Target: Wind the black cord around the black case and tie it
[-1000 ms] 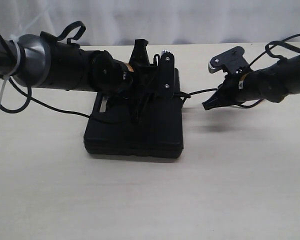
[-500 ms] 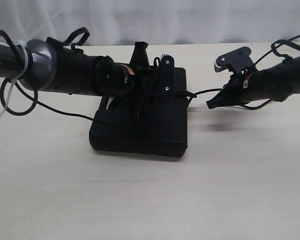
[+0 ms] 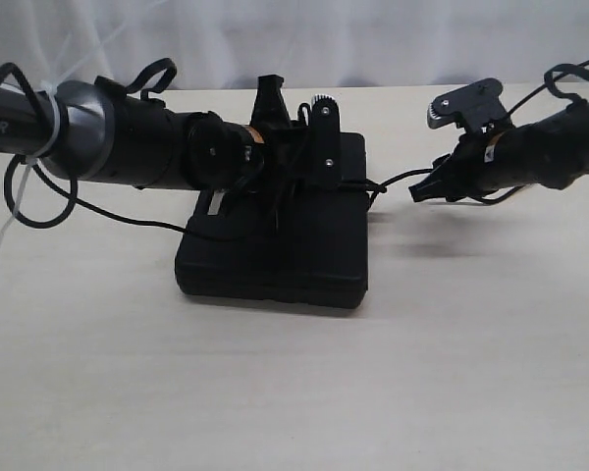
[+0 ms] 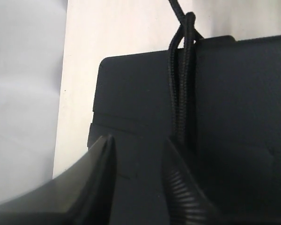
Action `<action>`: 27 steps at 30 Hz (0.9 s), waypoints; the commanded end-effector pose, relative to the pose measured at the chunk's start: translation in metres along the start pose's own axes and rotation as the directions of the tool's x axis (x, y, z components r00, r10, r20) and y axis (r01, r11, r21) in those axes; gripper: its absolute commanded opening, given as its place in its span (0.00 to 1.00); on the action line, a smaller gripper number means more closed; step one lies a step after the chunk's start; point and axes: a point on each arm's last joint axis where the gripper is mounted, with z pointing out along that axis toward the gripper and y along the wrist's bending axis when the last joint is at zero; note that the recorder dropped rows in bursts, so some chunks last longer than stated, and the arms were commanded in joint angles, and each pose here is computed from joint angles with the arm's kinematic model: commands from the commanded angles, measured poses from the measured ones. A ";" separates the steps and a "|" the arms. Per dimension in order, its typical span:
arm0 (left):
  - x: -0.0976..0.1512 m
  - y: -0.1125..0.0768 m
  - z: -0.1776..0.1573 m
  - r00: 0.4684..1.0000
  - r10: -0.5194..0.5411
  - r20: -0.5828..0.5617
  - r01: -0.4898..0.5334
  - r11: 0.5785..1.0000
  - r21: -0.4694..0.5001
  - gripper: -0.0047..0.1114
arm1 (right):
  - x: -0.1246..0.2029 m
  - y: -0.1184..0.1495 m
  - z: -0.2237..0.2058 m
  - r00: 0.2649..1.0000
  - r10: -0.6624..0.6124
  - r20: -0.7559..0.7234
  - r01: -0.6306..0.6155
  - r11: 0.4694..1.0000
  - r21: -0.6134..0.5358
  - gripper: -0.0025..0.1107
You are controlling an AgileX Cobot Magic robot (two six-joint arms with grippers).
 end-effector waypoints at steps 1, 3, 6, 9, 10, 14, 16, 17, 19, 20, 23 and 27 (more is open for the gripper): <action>0.000 0.001 0.000 1.000 -0.027 0.001 0.027 1.000 -0.014 0.33 | -0.005 -0.006 -0.018 0.999 0.025 -0.036 -0.024 0.999 0.024 0.54; 0.000 0.001 0.000 1.000 -0.027 0.001 0.027 1.000 -0.014 0.33 | -0.007 -0.008 -0.027 0.998 0.027 -0.059 -0.025 0.999 0.036 0.54; -0.004 0.008 -0.007 0.997 -0.080 0.014 0.080 0.996 -0.038 0.33 | -0.010 -0.011 -0.042 0.996 0.053 -0.078 -0.049 0.998 0.047 0.53; -0.010 0.021 -0.022 0.975 -0.216 0.048 0.219 0.973 -0.076 0.33 | -0.012 -0.013 -0.056 0.993 0.069 -0.098 -0.063 0.996 0.058 0.50; -0.014 0.028 -0.031 0.956 -0.285 0.068 0.290 0.953 -0.085 0.33 | -0.011 -0.013 -0.059 0.992 0.077 -0.096 -0.072 0.996 0.057 0.47; -0.025 0.042 -0.059 0.885 -0.452 0.114 0.458 0.889 -0.029 0.32 | -0.004 -0.008 -0.067 0.996 0.083 -0.023 -0.082 0.996 0.041 0.27; -0.027 0.042 -0.074 0.851 -0.513 0.113 0.512 0.858 0.041 0.24 | 0.000 -0.005 -0.073 0.996 0.084 0.023 -0.085 0.996 0.031 0.18; -0.027 0.041 -0.082 0.841 -0.529 0.114 0.526 0.848 0.060 0.20 | 0.001 -0.004 -0.077 0.995 0.087 0.048 -0.088 0.996 0.027 0.13; -0.021 0.040 -0.096 0.813 -0.573 0.106 0.570 0.820 0.059 0.07 | 0.003 -0.003 -0.085 0.989 0.111 0.097 -0.113 0.993 0.018 0.06; -0.017 0.040 -0.101 0.802 -0.588 0.105 0.586 0.809 0.050 0.04 | 0.004 -0.002 -0.090 0.984 0.127 0.124 -0.130 0.991 0.013 0.06; 0.000 0.036 -0.122 0.758 -0.644 0.104 0.648 0.761 -0.011 0.04 | 0.010 0.001 -0.106 0.966 0.149 0.212 -0.153 0.988 0.001 0.06; 0.018 0.029 -0.154 0.711 -0.690 0.133 0.702 0.707 -0.084 0.04 | 0.021 0.007 -0.132 0.905 0.212 0.368 -0.212 0.976 -0.041 0.06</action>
